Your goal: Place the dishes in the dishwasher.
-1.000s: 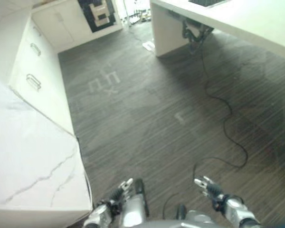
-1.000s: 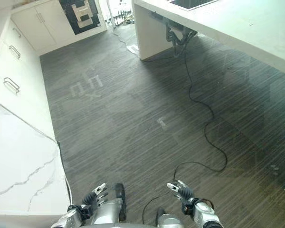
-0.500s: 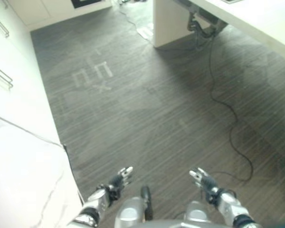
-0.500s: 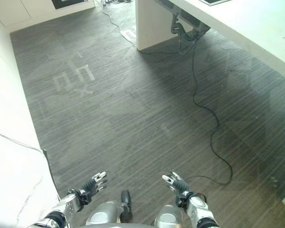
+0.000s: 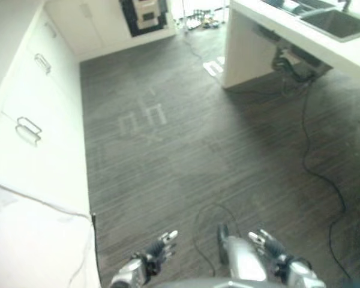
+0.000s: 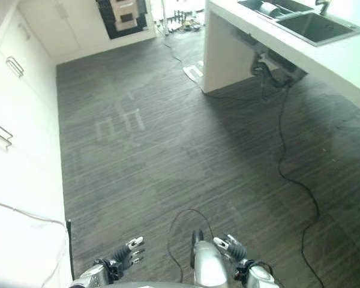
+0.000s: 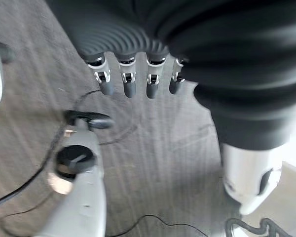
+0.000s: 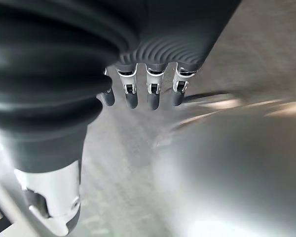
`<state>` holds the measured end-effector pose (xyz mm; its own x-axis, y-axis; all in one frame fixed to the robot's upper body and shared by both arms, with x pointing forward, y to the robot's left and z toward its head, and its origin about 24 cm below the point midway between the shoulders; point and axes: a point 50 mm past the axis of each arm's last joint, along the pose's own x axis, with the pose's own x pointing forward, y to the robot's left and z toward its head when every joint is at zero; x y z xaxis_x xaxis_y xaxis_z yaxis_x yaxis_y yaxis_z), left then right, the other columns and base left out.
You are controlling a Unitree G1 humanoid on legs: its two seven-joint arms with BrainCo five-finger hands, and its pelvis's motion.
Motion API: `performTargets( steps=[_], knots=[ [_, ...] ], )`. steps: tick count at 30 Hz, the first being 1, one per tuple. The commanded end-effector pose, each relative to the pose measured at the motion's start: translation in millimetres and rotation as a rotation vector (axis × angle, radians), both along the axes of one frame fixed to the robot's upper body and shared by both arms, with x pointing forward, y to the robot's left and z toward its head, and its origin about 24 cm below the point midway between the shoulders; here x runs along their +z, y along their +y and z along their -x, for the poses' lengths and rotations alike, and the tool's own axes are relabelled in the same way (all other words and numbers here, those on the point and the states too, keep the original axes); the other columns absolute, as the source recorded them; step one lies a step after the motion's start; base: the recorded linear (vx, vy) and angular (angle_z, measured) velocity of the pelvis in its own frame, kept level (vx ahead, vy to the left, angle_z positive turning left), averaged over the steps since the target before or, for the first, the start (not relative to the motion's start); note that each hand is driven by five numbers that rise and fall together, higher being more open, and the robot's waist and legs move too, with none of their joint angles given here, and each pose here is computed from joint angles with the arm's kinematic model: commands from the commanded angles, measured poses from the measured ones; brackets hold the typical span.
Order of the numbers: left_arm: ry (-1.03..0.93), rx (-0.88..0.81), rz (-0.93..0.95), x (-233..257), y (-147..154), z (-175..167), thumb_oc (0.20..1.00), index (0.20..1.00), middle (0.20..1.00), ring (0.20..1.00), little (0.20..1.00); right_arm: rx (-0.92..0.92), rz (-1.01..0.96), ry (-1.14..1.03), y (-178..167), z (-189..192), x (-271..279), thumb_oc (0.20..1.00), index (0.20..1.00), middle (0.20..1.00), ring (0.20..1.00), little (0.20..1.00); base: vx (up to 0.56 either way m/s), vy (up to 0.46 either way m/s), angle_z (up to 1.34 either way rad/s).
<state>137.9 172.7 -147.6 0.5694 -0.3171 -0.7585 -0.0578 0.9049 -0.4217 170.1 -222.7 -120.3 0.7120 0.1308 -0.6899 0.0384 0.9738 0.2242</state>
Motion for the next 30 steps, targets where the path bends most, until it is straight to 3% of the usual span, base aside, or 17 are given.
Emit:
performTargets(
  steps=[1,5,15,22,30],
  knots=[
    [-0.087,-0.039,-0.016,10.5,6.5,-21.4,1.000,1.000,1.000,1.000,1.000,-0.009,0.011,-0.052,-5.3,-9.6,8.0,1.000,1.000,1.000,1.000,1.000,0.29,-0.176,-0.06],
    [-0.101,-0.036,-0.002,13.3,7.4,-25.4,1.000,1.000,1.000,1.000,1.000,-0.018,0.026,-0.051,-12.0,-8.1,9.3,1.000,1.000,1.000,1.000,1.000,0.36,-0.142,-0.05],
    [-0.090,-0.008,0.003,11.8,13.6,-18.3,1.000,1.000,1.000,1.000,1.000,0.005,0.036,-0.029,-11.1,-4.9,5.1,1.000,1.000,1.000,1.000,1.000,0.51,0.248,-0.99],
    [-0.093,-0.054,-0.059,17.4,22.2,-32.0,1.000,1.000,1.000,1.000,1.000,0.007,0.026,0.011,-0.4,1.8,-1.0,1.000,1.000,1.000,1.000,1.000,0.34,0.350,-0.02],
    [-0.094,-0.020,-0.058,17.7,22.2,-34.9,1.000,1.000,1.000,1.000,1.000,0.035,0.030,0.003,1.0,4.4,-2.6,1.000,1.000,1.000,1.000,1.000,0.18,0.011,-0.12]
  ],
)
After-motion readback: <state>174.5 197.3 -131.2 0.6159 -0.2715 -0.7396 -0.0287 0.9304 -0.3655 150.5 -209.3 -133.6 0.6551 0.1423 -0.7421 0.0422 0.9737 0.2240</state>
